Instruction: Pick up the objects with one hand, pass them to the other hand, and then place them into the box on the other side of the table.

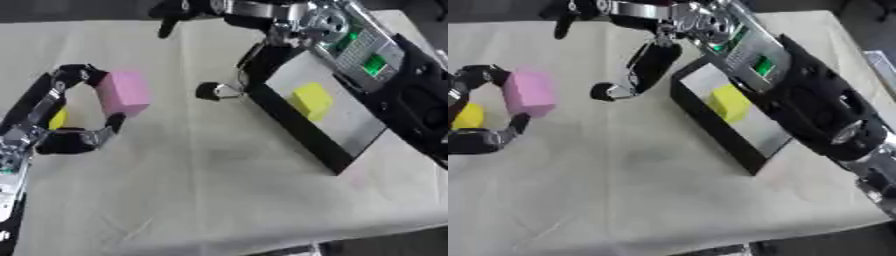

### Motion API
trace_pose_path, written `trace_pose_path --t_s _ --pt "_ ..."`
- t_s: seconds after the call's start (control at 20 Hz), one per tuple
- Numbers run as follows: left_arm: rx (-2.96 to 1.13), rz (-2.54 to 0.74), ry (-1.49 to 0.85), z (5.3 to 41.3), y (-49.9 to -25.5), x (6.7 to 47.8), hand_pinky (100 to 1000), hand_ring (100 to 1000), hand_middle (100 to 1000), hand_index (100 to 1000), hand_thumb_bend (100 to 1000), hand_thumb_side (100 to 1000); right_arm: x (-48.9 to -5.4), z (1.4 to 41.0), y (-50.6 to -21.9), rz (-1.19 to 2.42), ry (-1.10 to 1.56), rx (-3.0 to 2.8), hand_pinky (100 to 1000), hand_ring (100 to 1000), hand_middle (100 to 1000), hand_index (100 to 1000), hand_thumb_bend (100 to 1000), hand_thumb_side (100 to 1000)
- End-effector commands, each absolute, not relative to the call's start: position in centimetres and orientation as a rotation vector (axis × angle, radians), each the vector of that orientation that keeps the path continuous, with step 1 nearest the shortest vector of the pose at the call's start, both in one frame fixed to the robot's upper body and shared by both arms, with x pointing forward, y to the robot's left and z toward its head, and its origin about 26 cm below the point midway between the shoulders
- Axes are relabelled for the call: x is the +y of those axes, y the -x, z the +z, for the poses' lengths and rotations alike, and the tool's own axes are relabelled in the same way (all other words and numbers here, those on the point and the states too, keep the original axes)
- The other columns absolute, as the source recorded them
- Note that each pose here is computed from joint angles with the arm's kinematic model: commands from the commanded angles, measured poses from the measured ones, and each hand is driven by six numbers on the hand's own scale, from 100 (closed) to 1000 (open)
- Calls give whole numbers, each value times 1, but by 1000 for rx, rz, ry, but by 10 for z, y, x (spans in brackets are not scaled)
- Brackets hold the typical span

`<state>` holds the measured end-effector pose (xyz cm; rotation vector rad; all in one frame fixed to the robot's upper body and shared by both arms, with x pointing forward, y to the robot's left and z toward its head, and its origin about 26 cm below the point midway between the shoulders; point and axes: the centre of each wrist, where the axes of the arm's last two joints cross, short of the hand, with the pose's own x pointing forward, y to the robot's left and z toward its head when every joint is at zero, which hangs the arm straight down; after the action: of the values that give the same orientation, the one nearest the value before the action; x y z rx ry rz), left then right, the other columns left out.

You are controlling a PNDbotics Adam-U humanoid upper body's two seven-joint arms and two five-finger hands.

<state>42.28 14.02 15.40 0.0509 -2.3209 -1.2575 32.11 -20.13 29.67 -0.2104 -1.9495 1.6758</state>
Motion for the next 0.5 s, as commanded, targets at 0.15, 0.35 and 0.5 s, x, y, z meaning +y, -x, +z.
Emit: trace_pose_path --t_s 0.15,0.35,0.5 --pt "-2404 -1219 -77 170 -420 127 780 563 436 473 100 243 -193 301 -322 1688 243 -1914 973 1000 791 957 417 151" --pt "-2427 -1162 -97 172 -417 119 775 553 425 475 100 261 -189 299 -324 1678 258 -1900 968 1000 766 940 434 153" --pt "-2444 -1108 -84 173 -415 111 773 545 412 474 100 293 -185 297 -327 1668 272 -1895 965 1000 756 937 433 146"
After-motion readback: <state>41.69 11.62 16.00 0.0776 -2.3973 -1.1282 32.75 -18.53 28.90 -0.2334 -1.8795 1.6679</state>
